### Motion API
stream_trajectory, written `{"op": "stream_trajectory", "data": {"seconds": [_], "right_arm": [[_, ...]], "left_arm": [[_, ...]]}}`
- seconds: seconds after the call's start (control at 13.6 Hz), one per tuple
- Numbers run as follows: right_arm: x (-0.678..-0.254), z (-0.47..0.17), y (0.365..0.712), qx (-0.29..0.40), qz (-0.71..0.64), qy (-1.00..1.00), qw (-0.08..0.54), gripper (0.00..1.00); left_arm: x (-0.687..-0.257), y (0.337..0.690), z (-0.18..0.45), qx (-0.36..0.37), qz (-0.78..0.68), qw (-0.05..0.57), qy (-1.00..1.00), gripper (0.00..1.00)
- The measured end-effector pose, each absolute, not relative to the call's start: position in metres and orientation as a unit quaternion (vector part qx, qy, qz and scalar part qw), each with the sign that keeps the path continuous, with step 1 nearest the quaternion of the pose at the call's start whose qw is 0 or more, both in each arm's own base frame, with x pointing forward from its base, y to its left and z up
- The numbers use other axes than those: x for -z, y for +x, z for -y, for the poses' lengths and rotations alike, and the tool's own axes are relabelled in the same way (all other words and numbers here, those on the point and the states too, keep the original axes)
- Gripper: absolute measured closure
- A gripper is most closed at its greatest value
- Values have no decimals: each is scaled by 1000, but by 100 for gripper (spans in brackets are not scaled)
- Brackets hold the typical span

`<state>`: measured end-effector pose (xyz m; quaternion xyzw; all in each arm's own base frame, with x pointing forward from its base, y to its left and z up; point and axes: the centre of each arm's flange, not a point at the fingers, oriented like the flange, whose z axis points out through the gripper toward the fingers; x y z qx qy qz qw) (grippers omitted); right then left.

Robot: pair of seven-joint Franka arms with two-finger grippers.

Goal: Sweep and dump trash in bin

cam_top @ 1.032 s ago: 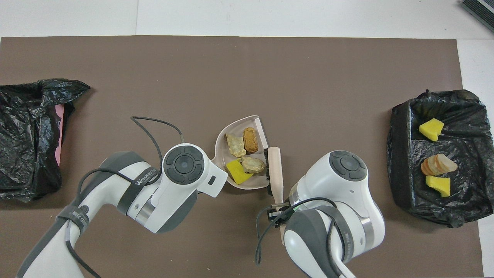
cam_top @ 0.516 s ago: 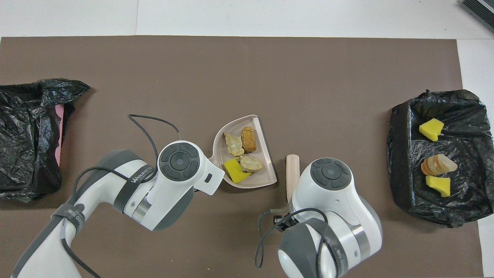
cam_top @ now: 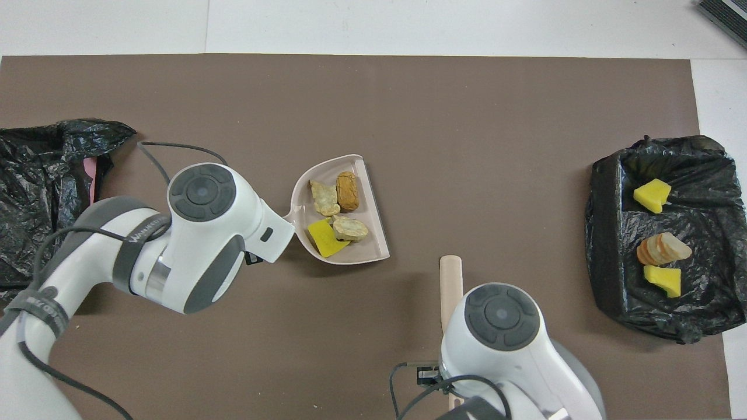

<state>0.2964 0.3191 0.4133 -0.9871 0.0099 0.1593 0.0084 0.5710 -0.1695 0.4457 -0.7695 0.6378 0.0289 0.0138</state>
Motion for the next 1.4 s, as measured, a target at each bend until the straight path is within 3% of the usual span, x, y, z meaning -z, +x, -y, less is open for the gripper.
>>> {"op": "stream_trajectory", "data": {"seconds": [0.37,0.81,0.88,1.11,1.33,1.4], "right_arm": [[-338,-342,292,-168,-33,-985,-1,74],[-319,-343,286,-172,-30,-985,-6,74],[-318,-343,286,-172,-29,-985,-7,67],[-328,-346,299,-152,-30,-988,4,35],[-370,-328,359,-101,-49,-993,26,0],[-384,-317,380,-87,-54,-994,32,0]], "left_arm": [[-524,594,80,-40,-636,-1,-771,67],[-535,599,-56,-21,-653,-16,-757,67],[-536,597,-80,-15,-663,-14,-749,67],[-538,588,-155,0,-696,3,-718,67],[-534,570,-237,10,-724,29,-689,67],[-531,565,-261,11,-727,36,-685,67]]}}
